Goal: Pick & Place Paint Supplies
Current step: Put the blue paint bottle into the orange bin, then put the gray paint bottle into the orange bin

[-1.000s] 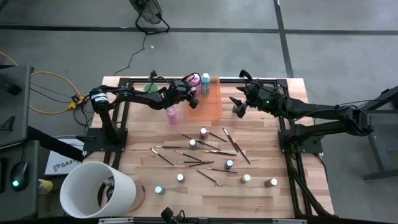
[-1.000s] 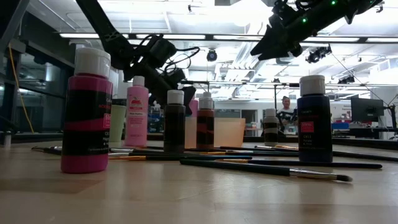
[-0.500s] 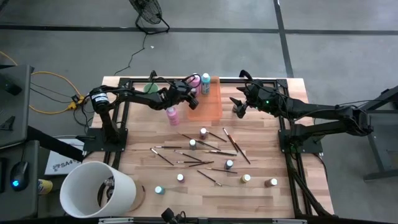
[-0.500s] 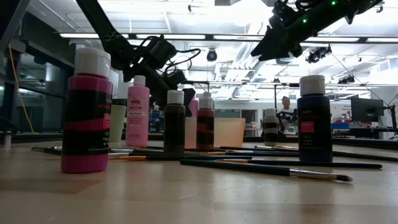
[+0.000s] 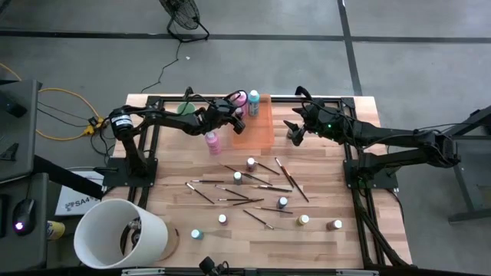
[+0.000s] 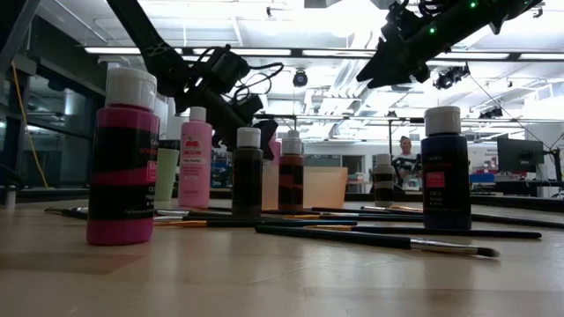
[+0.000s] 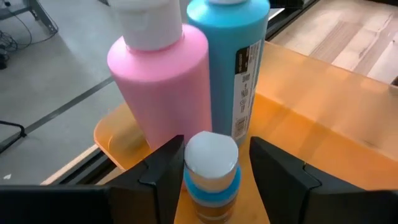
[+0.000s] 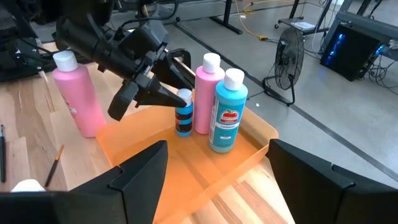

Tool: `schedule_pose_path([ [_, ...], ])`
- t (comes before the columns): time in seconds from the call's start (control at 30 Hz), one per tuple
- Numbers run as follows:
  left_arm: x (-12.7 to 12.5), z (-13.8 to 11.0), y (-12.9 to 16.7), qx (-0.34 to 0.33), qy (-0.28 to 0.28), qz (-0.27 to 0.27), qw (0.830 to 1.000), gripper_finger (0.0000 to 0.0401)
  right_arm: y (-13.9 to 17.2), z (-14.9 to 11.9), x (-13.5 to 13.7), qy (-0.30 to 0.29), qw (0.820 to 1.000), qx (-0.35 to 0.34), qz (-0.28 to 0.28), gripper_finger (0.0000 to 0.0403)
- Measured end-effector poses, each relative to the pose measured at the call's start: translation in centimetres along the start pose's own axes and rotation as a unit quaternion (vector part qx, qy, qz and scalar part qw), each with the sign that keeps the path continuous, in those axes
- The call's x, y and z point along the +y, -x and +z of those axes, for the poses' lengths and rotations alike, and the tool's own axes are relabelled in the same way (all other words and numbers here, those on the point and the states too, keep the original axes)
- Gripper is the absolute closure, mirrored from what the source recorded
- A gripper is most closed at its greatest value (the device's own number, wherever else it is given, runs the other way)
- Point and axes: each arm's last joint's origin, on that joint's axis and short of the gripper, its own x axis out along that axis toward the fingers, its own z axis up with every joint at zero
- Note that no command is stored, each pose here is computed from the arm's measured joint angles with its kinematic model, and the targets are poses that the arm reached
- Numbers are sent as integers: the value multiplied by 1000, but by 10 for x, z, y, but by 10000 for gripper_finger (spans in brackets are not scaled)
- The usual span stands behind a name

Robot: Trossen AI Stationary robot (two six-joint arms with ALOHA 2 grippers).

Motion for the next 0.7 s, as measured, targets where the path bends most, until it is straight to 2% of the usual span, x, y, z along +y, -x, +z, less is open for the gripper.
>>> schedule_pose_path([
  [0.1,0,4,3,-6,-9,-3,1000,206,0,0,0,0,1000,0,0,129],
  [0.37,3,21,15,-34,-9,-12,999,135,0,-1,-1,-3,1000,5,-11,129],
  [0.57,6,36,29,-60,-14,-13,998,126,4,-11,-5,-29,997,49,-58,129],
  [0.7,5,42,35,-71,-15,-34,997,126,0,-39,-7,-46,994,67,-76,129],
])
